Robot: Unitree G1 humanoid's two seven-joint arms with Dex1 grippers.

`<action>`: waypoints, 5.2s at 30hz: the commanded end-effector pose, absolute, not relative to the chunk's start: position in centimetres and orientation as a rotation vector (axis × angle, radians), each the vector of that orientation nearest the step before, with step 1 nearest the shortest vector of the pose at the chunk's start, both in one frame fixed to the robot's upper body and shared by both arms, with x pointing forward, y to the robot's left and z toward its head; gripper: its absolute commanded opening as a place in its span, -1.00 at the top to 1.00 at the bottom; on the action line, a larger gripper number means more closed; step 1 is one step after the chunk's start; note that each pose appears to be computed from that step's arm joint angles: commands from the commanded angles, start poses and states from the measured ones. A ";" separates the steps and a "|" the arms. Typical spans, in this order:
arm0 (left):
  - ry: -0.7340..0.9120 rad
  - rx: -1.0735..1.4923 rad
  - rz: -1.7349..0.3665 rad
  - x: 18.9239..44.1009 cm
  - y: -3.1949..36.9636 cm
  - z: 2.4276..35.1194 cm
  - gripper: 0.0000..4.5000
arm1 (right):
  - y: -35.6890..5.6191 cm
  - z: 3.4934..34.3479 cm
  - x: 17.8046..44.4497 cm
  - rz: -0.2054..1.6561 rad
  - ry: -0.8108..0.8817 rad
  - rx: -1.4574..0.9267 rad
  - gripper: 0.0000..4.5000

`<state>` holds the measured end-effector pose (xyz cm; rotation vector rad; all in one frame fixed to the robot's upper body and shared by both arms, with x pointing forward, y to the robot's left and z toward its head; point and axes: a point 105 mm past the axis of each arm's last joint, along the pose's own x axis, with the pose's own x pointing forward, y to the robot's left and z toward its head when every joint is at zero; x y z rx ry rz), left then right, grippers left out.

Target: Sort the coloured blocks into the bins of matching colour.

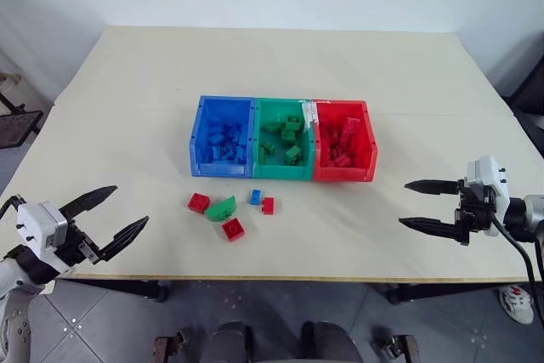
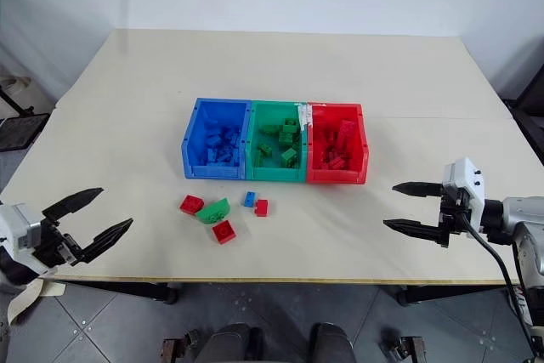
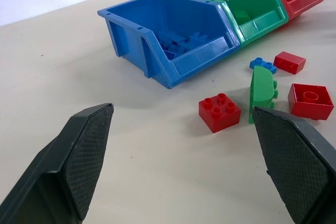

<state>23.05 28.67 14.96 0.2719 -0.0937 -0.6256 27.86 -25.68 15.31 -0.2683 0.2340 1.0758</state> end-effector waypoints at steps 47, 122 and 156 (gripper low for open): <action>-0.183 0.320 -1.053 20.3 29.2 15.0 -0.99 | -11.1 10.6 30.1 1.280 0.277 -0.401 -1.00; -0.254 0.300 -1.033 23.1 28.4 15.4 -1.00 | -21.4 18.3 29.5 1.101 0.064 -0.360 -0.99; -0.186 0.264 -1.125 21.4 29.9 14.6 -1.00 | -11.6 13.5 26.7 1.456 0.261 -0.434 -0.99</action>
